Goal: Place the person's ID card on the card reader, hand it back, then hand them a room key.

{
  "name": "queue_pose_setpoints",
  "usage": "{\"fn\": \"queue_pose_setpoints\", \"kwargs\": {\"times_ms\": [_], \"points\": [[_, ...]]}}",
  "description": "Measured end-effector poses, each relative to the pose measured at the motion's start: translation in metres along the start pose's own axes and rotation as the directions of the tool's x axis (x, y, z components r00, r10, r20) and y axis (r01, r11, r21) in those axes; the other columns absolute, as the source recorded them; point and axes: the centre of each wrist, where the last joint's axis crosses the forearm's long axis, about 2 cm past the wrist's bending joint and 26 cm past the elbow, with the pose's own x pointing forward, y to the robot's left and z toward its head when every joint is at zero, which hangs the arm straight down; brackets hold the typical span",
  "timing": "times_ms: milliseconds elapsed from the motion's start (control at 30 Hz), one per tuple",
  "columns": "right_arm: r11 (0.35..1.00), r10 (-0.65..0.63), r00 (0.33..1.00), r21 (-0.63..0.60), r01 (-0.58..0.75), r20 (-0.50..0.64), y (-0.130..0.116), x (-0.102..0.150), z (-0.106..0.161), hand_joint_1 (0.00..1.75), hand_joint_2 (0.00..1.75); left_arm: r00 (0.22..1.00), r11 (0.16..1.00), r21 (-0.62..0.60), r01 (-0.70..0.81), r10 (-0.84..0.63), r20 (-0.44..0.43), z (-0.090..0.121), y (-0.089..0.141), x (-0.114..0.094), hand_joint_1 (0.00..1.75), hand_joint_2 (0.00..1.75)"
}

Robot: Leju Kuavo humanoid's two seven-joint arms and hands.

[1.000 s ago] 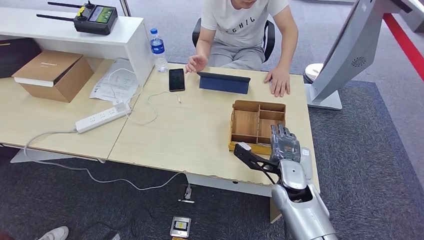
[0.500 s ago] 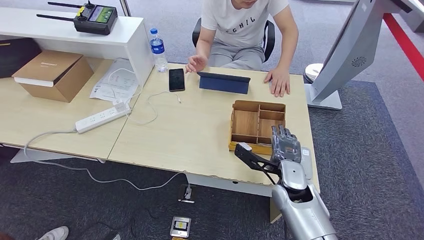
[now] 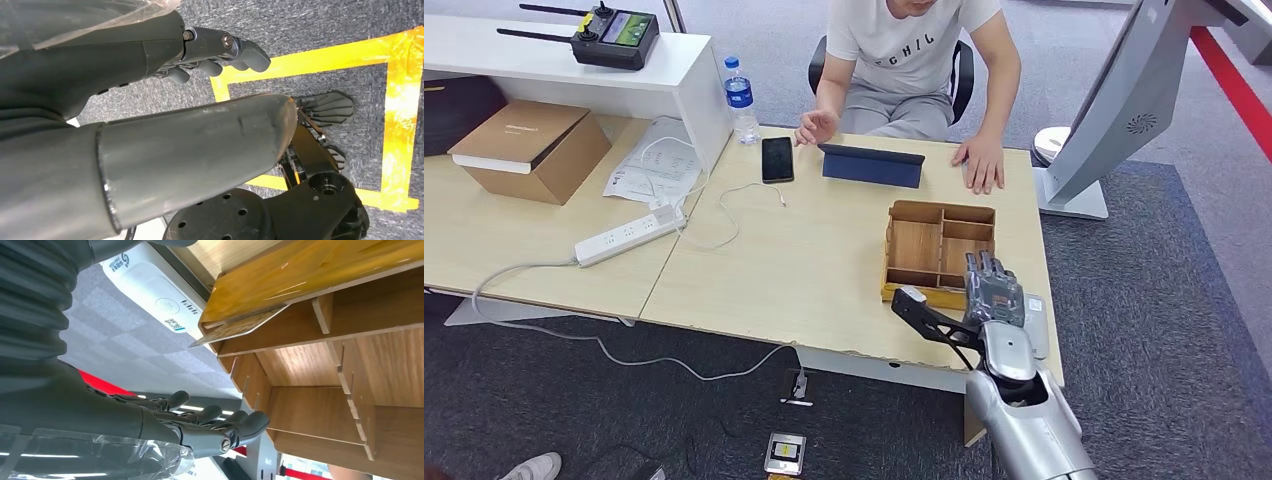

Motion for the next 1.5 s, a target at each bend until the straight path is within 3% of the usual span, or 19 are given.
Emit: {"fn": "queue_pose_setpoints", "kwargs": {"times_ms": [1500], "points": [[1.000,0.017,1.000,0.003,-0.017,0.014,0.017,0.004,-0.015,0.00,1.75,0.999,0.999,0.015,-0.028,0.029,-0.018,0.000,0.000,0.001,0.00,0.00]]}}
